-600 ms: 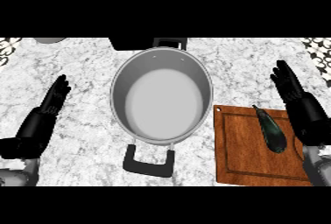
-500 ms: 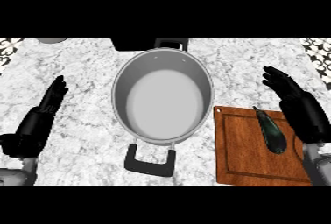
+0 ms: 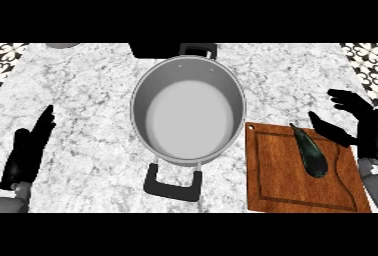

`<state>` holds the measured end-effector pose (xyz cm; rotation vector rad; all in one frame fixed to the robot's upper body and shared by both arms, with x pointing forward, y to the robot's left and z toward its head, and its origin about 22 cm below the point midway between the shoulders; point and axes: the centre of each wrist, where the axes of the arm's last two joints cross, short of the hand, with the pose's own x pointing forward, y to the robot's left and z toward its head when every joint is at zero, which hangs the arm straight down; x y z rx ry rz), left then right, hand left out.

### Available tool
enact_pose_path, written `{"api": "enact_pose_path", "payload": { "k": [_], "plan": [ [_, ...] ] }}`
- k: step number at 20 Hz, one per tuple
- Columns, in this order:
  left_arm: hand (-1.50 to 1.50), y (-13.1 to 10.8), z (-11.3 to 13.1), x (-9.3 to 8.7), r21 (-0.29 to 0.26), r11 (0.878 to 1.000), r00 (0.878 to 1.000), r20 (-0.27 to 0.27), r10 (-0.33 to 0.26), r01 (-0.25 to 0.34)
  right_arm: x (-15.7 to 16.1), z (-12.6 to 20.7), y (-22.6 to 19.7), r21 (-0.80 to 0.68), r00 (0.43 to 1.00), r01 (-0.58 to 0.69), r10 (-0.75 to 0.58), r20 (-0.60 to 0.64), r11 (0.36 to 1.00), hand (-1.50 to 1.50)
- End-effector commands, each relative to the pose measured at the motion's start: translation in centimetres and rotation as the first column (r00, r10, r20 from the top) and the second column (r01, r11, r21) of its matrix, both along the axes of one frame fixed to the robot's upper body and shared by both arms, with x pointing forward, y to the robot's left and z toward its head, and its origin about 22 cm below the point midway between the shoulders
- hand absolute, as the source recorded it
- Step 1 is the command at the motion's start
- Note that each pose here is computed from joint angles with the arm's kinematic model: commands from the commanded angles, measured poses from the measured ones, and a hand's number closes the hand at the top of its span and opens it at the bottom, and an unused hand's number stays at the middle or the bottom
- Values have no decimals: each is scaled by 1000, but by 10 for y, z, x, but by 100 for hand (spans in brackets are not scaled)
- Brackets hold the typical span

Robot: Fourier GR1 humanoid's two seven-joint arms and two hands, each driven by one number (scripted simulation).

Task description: Pick the eggplant from the cutting board and place it in the pot

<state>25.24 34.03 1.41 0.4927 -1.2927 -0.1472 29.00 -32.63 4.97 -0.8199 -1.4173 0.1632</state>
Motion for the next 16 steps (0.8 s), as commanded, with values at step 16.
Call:
{"api": "enact_pose_path", "payload": {
  "k": [16],
  "plan": [
    [0,-1,15,15,2,998,991,-119,64,-64,10,98,70,-414,806,-110,-162,-569,904,-150]
  ]
}}
